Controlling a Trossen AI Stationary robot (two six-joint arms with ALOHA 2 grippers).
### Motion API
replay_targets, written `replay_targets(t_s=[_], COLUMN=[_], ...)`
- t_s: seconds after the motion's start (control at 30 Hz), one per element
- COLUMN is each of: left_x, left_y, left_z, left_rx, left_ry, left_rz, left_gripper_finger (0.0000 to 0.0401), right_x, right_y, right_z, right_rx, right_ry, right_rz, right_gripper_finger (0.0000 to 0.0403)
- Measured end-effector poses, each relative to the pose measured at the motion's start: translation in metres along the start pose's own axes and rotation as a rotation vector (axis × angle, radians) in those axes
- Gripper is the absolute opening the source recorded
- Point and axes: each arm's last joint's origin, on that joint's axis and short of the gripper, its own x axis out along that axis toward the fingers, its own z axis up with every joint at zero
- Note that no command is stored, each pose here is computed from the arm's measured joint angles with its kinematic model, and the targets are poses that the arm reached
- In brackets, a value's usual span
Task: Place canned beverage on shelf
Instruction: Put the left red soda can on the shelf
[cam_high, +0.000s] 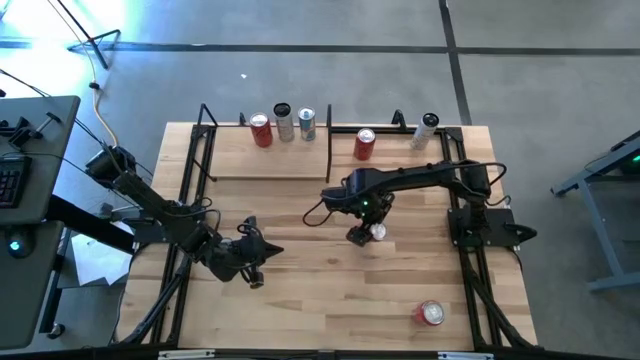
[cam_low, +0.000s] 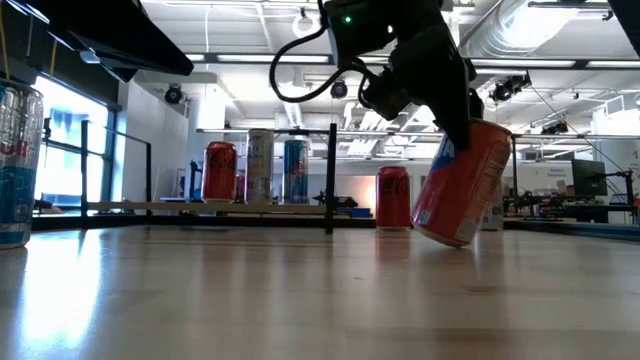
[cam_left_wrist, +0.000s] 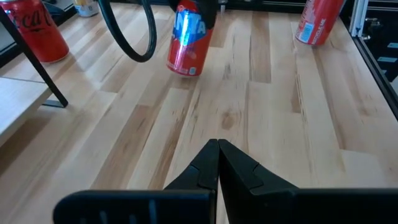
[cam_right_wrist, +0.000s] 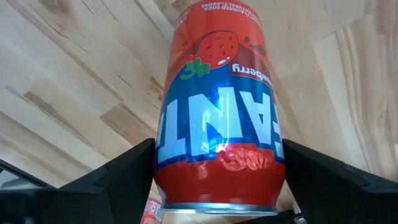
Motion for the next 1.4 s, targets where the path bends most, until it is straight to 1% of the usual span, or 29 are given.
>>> replay_targets(t_s=[0.1, 0.23, 0.3, 0.33, 0.4, 0.53, 0.73, 0.9, 1.0, 1.2, 1.4], left_x=[0.0, 0.0, 0.003, 0.007, 0.018, 0.045, 0.088, 0.118, 0.135, 0.171, 0.195], left_y=[0.0, 0.0, 0.001, 0.001, 0.004, 0.008, 0.02, 0.034, 0.039, 0.048, 0.058], left_z=[0.0, 0.0, 0.001, 0.001, -0.003, -0.008, -0.012, -0.024, -0.024, -0.022, -0.022], left_rx=[0.0, -0.002, -0.021, -0.049, -0.081, -0.117, -0.172, -0.219, -0.232, -0.207, -0.221], left_ry=[0.0, -0.001, -0.018, -0.049, -0.1, -0.204, -0.282, -0.27, -0.273, -0.244, -0.223], left_rz=[0.0, 0.001, 0.021, 0.031, 0.054, 0.035, 0.002, 0.04, 0.045, 0.046, 0.03], left_gripper_finger=[0.0, 0.0, 0.0, 0.0, 0.0, 0.0, 0.0, 0.0, 0.0, 0.0, 0.0], right_x=[0.0, -0.001, -0.002, -0.002, -0.002, -0.003, -0.003, -0.003, -0.003, -0.003, -0.003], right_y=[0.0, -0.004, -0.005, -0.006, -0.006, -0.005, -0.004, -0.004, -0.003, -0.003, -0.002], right_z=[0.0, 0.003, 0.005, 0.006, 0.008, 0.009, 0.009, 0.01, 0.011, 0.012, 0.013], right_rx=[0.007, 0.048, 0.048, 0.043, 0.032, 0.006, -0.003, -0.022, -0.028, -0.036, -0.052], right_ry=[0.003, 0.002, -0.008, -0.014, -0.026, -0.044, -0.047, -0.053, -0.065, -0.08, -0.085], right_rz=[0.004, 0.015, 0.023, 0.027, 0.035, 0.042, 0.043, 0.045, 0.052, 0.059, 0.058], right_gripper_finger=[0.0314, 0.0314, 0.0314, 0.0314, 0.0314, 0.0314, 0.0314, 0.0314, 0.0314, 0.0314, 0.0314])
